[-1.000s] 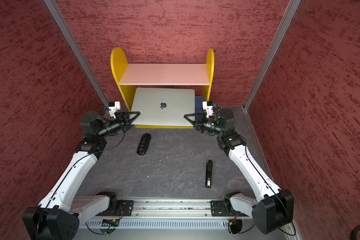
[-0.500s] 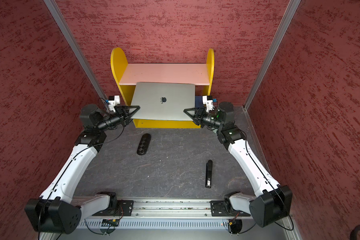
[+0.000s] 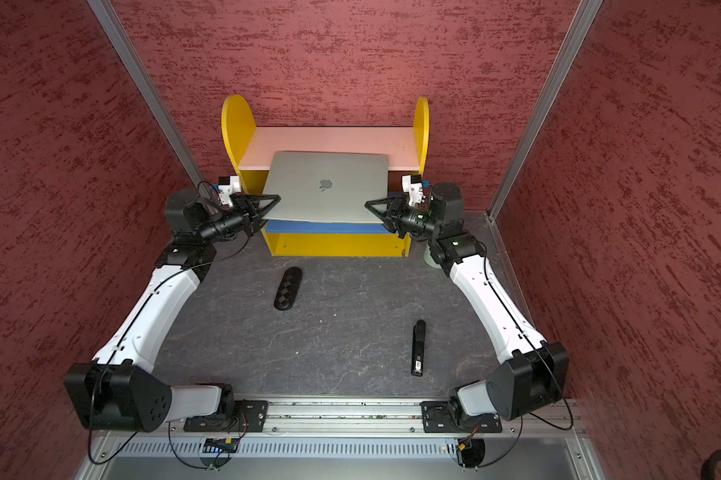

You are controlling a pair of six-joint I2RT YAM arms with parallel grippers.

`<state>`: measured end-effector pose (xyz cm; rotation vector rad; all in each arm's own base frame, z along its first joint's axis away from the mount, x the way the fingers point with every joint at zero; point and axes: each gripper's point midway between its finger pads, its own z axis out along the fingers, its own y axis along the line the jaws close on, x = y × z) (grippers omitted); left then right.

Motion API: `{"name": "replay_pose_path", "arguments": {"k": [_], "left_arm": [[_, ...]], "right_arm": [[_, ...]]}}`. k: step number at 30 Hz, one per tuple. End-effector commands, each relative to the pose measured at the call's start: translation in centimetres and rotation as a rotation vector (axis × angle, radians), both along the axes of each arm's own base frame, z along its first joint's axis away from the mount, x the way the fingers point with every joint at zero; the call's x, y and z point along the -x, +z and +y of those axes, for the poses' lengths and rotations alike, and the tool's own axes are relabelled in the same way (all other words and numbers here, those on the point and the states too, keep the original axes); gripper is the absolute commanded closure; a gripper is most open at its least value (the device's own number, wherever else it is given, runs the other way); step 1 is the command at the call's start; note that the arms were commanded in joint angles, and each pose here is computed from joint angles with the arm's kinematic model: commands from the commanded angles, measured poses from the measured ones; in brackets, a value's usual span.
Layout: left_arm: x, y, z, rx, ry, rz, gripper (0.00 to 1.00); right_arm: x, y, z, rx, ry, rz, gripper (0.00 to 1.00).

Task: Close the laptop lid and set it aside
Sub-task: Place the laptop on the shelf.

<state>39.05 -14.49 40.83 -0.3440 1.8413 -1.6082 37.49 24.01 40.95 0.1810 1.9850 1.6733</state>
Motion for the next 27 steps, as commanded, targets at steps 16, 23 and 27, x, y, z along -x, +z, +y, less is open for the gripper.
{"name": "replay_pose_path", "arguments": {"k": [16, 23, 27], "left_arm": [[-0.9, 5.3, -3.5, -0.043, -0.168, -0.219, 0.94], [-2.5, 5.3, -3.6, -0.043, -0.161, -0.208, 0.93], [-3.3, 5.2, -3.7, -0.039, -0.161, -0.198, 0.93]], "right_arm": [[-2.4, -0.1, 2.7, 0.064, 0.111, -0.061, 0.78], [-4.2, 0.0, 2.4, 0.06, 0.107, -0.034, 0.77], [-5.2, 0.0, 2.2, 0.057, 0.099, -0.019, 0.75]]}}
